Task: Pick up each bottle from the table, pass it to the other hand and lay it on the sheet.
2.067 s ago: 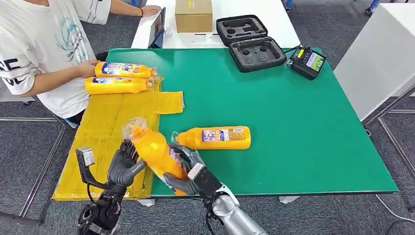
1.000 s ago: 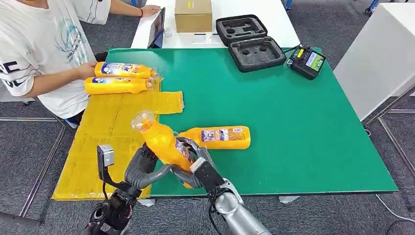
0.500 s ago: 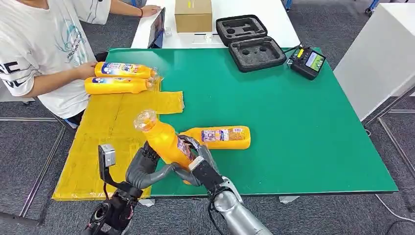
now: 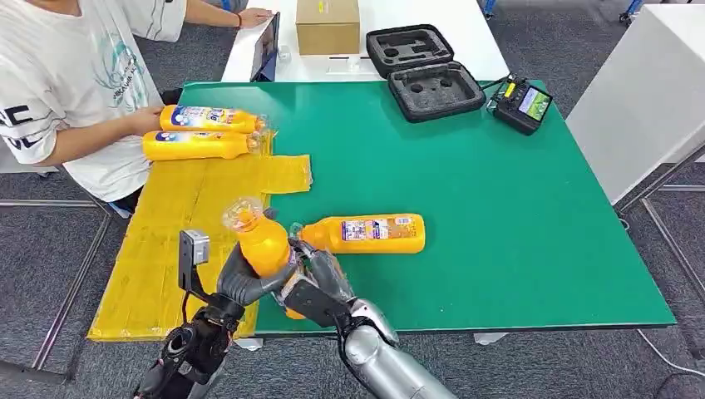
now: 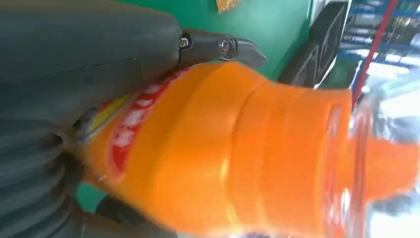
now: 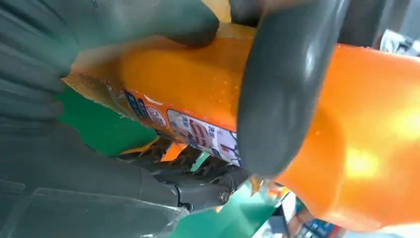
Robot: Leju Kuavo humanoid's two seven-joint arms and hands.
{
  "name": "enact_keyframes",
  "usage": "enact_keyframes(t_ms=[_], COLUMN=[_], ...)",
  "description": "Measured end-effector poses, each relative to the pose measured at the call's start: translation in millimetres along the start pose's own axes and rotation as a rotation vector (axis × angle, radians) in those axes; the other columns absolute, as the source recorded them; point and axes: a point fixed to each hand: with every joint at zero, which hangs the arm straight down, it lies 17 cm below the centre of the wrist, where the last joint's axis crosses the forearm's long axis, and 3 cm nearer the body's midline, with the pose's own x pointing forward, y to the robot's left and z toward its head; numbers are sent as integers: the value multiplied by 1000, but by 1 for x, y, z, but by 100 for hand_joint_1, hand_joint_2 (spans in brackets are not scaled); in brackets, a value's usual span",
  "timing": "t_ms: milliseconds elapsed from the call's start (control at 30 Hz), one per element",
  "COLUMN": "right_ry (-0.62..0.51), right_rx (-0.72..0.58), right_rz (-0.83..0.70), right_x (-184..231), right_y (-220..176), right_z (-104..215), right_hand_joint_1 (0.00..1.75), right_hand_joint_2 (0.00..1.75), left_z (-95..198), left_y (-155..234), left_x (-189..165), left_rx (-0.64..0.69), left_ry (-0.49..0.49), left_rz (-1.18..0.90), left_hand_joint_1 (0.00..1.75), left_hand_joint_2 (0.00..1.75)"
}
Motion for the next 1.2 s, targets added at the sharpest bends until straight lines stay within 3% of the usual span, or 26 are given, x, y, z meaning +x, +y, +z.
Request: enact_keyframes(t_ms=[200,233,267,300,333,633,667,700,800,833,1000,1200], right_ry=[-11,-11,-11,-11,-9,-24,-27,-32,-42,-44,-87,-254], right_rx=[49,52,55,59,61,86,89,94,110,110,88,10], right_rz=[23,25,29,33,35,64,69,74,87,88,51,-52], right_x=[3,3,3,3,2,6,7,8,12,13,26,75], right_y=[12,12,13,13,13,18,18,20,25,26,23,-6], right_z=[-4,-5,-6,-7,-7,-10,-10,-11,-12,-13,-16,-12], right_hand_joint_1=[175,175,175,175,175,175,101,0,0,0,0,0], right_hand_joint_2=[175,175,175,175,175,175,175,175,175,0,0,0], left_z=[-2,-3,-4,-5,-5,1,2,3,3,2,3,5], left_y=[9,10,11,12,12,23,24,25,29,30,33,28], left_x=[-7,-7,-8,-8,-8,6,8,11,23,26,45,91], left_rx=[29,30,32,34,35,73,78,83,100,107,142,156], left_ry=[19,20,21,22,21,-57,-66,-77,-110,-120,-188,-363], left_rz=[2,2,2,6,8,46,49,52,59,62,69,-8], left_hand_joint_1=[0,42,42,166,175,175,175,175,175,175,175,175], left_hand_joint_2=[175,175,175,175,175,175,175,175,175,175,175,175])
